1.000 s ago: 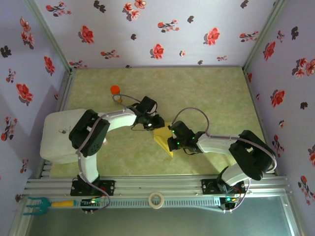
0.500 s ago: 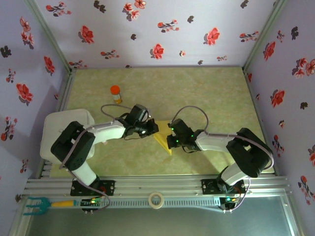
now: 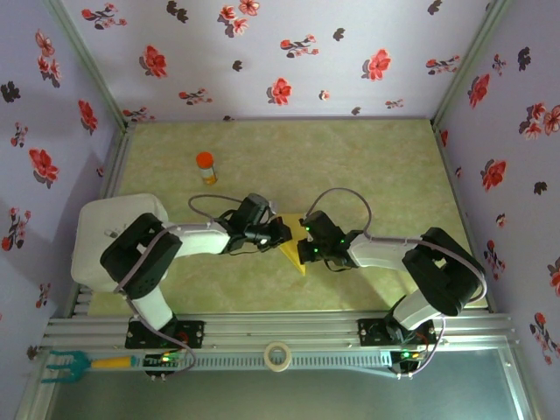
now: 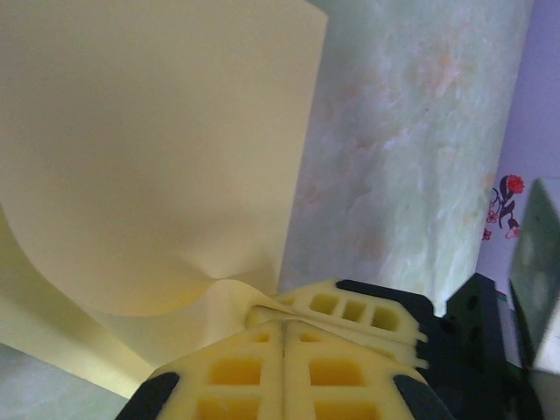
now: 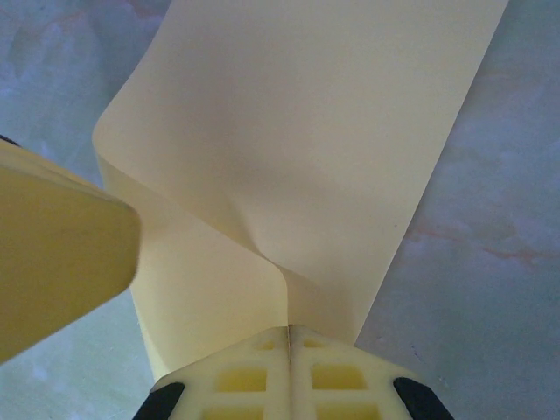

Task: Fold a paper plane with a square sheet of paper (pick it up from the middle)
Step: Third fold the triangle at the center of the table.

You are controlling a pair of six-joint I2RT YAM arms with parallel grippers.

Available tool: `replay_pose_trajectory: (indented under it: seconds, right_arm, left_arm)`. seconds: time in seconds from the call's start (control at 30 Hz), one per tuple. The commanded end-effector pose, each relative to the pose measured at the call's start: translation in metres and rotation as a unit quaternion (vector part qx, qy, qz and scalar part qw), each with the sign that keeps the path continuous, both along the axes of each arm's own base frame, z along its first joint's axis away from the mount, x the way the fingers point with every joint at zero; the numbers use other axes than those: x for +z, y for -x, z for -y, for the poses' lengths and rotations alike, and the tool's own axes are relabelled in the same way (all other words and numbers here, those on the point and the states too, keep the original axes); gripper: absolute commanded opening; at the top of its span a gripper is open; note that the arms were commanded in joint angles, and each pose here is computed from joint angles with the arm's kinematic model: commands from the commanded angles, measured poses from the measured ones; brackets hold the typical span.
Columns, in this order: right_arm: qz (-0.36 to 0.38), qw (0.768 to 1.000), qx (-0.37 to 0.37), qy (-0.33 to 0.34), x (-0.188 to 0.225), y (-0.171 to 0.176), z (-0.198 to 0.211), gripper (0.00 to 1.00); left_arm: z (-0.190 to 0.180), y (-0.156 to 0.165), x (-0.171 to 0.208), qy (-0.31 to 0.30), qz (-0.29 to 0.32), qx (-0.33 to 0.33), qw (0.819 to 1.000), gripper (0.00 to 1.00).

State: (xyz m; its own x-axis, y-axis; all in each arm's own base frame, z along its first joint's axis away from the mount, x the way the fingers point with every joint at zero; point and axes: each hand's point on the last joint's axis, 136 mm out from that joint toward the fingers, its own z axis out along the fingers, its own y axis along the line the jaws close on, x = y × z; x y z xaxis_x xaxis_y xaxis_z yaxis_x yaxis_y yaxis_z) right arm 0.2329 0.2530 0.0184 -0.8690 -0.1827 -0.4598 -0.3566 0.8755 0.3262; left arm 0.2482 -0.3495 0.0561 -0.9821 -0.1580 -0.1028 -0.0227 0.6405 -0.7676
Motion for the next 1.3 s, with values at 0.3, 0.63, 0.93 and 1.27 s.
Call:
replay_pose_trajectory:
  seconds: [0.3,0.63,0.93,1.27]
  right_arm:
    - [-0.004,1.000,-0.016,0.007,-0.002,-0.004,0.004,0.00]
    - [-0.004,1.000,-0.011,0.003,-0.001,-0.003,0.003,0.00]
    - [-0.005,1.000,-0.011,-0.001,0.001,-0.004,0.001,0.00]
    - [0.003,0.998,-0.043,-0.046,0.042,-0.010,0.005,0.21]
  left_arm:
    - [-0.007,0.010,-0.027,-0.025,-0.025,0.001,0.999,0.00]
    - [-0.023,0.015,-0.049,-0.075,-0.036,0.003,0.996,0.00]
    - [-0.028,0.018,-0.061,-0.096,-0.044,0.000,0.994,0.00]
    - [-0.032,0.019,-0.065,-0.106,-0.046,0.001,0.993,0.00]
